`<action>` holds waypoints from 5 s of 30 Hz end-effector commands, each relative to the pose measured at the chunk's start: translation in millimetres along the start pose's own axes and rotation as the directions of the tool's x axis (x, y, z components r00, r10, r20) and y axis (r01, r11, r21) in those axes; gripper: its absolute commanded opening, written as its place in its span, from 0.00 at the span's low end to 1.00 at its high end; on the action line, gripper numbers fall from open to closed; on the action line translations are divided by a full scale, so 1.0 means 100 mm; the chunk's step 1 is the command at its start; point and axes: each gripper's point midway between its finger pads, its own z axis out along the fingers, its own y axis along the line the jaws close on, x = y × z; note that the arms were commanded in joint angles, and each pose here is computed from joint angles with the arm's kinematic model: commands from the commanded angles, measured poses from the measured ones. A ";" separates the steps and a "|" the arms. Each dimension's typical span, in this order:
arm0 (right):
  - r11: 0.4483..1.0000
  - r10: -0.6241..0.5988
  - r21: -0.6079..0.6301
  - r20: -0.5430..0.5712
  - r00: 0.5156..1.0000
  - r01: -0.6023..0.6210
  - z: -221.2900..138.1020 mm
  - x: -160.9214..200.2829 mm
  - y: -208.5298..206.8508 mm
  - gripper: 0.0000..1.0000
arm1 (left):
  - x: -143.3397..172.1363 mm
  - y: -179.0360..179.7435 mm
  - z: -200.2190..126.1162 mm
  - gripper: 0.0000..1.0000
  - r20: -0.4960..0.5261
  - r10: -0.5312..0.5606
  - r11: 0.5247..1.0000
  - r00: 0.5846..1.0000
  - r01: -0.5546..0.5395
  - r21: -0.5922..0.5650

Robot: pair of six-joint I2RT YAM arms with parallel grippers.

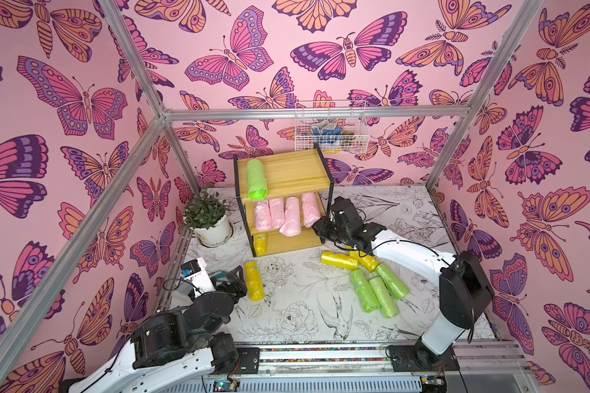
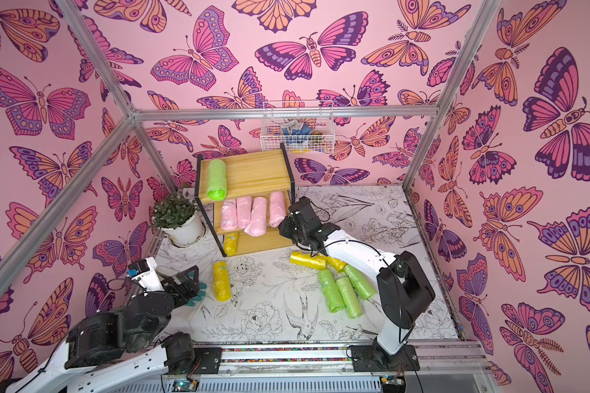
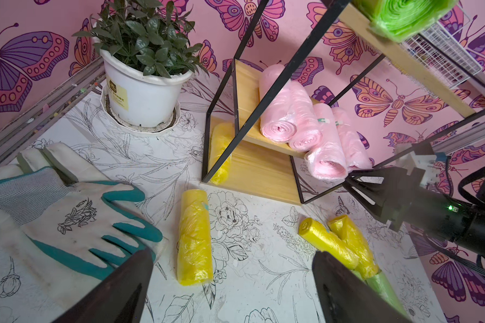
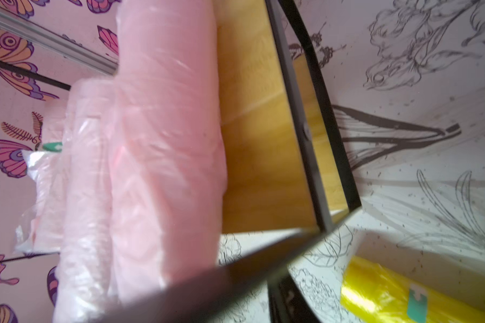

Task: Sort the rolls of trash bags by color and place them on the shelf
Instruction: Place the roll of trash bags on the shelf, then pick up the roll of trash bags from the center of the board.

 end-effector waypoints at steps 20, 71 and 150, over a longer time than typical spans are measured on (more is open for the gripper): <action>0.995 -0.102 -0.016 -0.013 0.995 0.102 -0.98 0.60 -0.45 0.69 | 0.92 0.02 0.84 0.98 -0.655 0.002 0.978 0.756 -0.138 -0.157; 0.992 -0.125 0.006 -0.083 0.989 0.125 -1.08 1.03 -0.60 0.69 | 1.76 0.89 1.91 0.32 -0.690 -0.272 0.929 0.671 -0.003 -0.369; 0.912 -0.197 -0.406 -0.320 0.927 0.054 -0.62 2.67 1.17 0.42 | 1.03 -0.19 0.53 0.00 -0.538 -0.490 0.796 0.686 0.603 0.043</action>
